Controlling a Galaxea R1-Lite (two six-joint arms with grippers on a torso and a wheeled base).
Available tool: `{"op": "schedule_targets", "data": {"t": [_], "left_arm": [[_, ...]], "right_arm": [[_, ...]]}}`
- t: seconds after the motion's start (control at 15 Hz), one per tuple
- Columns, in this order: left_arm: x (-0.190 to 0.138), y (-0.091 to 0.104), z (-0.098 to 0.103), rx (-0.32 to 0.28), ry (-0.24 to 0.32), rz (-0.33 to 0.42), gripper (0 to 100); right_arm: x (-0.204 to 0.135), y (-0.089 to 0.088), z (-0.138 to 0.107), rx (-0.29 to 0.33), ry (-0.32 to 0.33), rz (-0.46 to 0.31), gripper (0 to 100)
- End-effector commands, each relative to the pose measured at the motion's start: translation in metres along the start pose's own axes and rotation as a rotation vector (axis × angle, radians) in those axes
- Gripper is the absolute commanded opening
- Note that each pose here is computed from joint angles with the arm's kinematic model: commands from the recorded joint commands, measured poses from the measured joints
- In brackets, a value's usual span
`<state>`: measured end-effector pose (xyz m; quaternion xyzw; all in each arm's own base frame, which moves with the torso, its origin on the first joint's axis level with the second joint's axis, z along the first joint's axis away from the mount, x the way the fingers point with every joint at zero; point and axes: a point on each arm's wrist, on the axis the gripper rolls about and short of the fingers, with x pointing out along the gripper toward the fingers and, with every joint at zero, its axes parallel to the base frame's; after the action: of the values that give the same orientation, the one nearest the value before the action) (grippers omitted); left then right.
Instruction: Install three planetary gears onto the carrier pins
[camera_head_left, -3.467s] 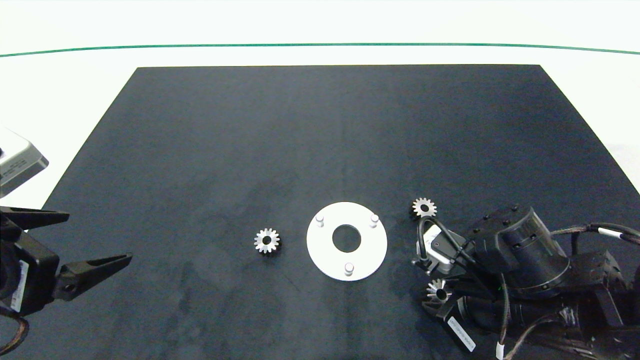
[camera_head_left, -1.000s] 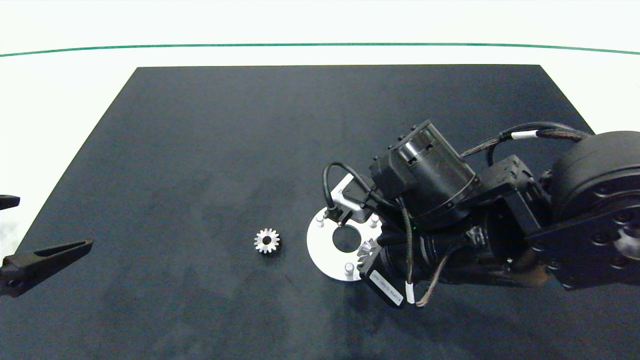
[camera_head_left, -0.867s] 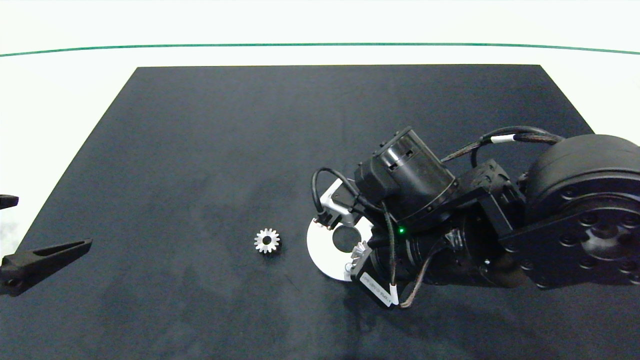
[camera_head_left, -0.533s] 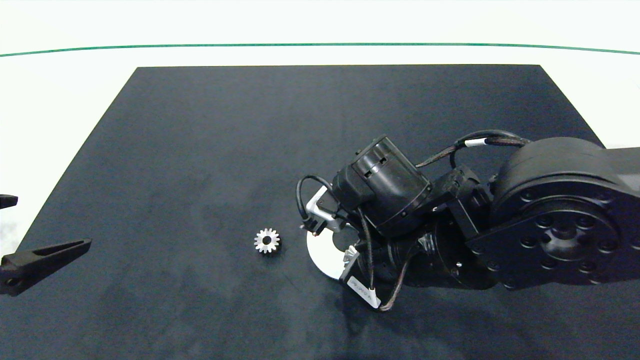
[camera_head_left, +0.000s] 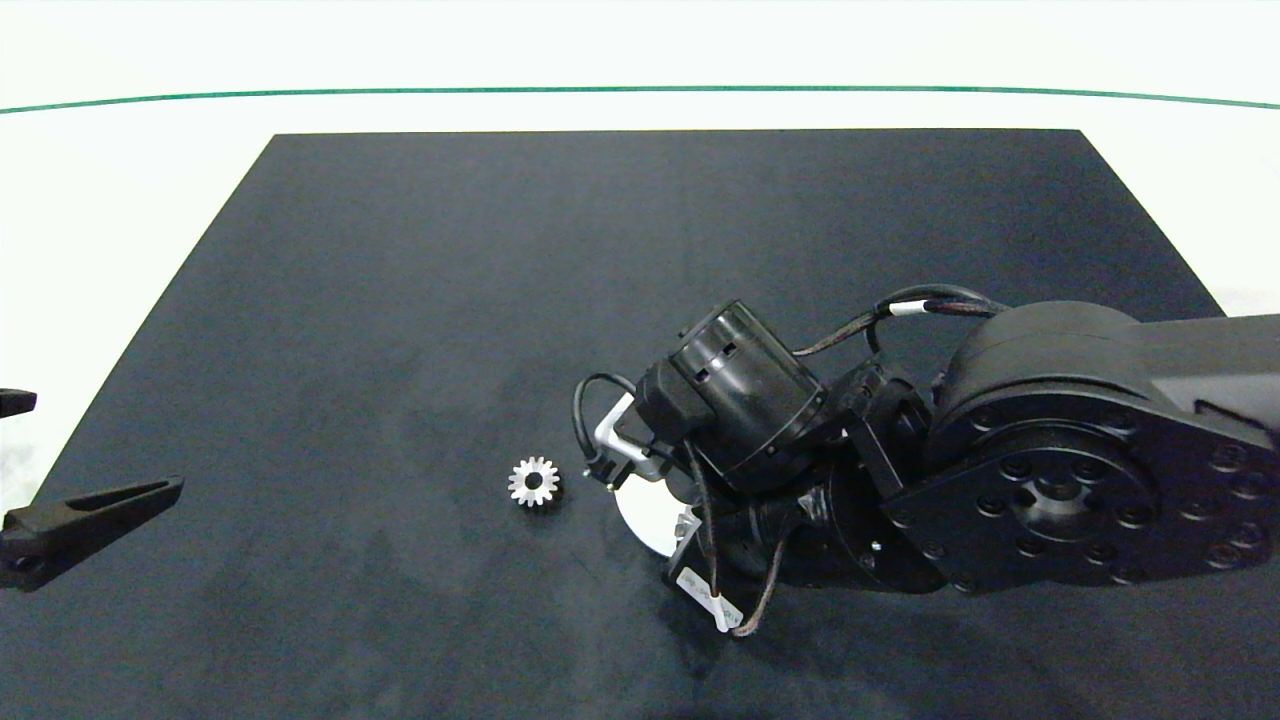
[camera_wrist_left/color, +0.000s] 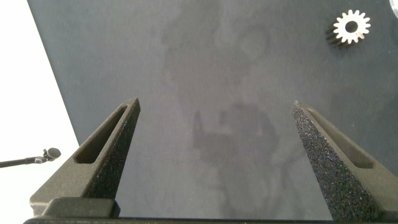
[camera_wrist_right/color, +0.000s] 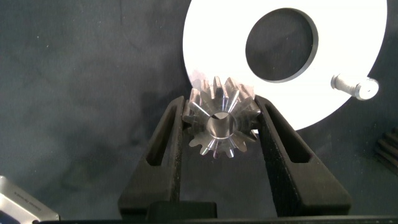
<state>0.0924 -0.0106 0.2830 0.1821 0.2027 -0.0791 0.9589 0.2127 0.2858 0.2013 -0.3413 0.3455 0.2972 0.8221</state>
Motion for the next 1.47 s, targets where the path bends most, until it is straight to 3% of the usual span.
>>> {"op": "schedule_targets", "data": {"t": [0.07,1.13,1.2,1.47], "left_arm": [[0.0007,-0.0001,-0.0001,0.003,0.004,-0.001,100],[0.0002,0.0,-0.0002,0.002,0.003,0.001,100],[0.0002,0.0,-0.0002,0.002,0.003,0.001,100],[0.0002,0.0,-0.0002,0.002,0.003,0.001,100]], "right_arm": [[0.0021,0.0008,0.0007,-0.004,0.005,-0.002,0],[0.007,0.0007,0.0013,-0.003,0.014,-0.003,0],[0.0072,0.0008,0.001,-0.005,0.015,-0.003,100],[0.0068,0.0005,0.0016,-0.002,0.012,-0.004,100]]}}
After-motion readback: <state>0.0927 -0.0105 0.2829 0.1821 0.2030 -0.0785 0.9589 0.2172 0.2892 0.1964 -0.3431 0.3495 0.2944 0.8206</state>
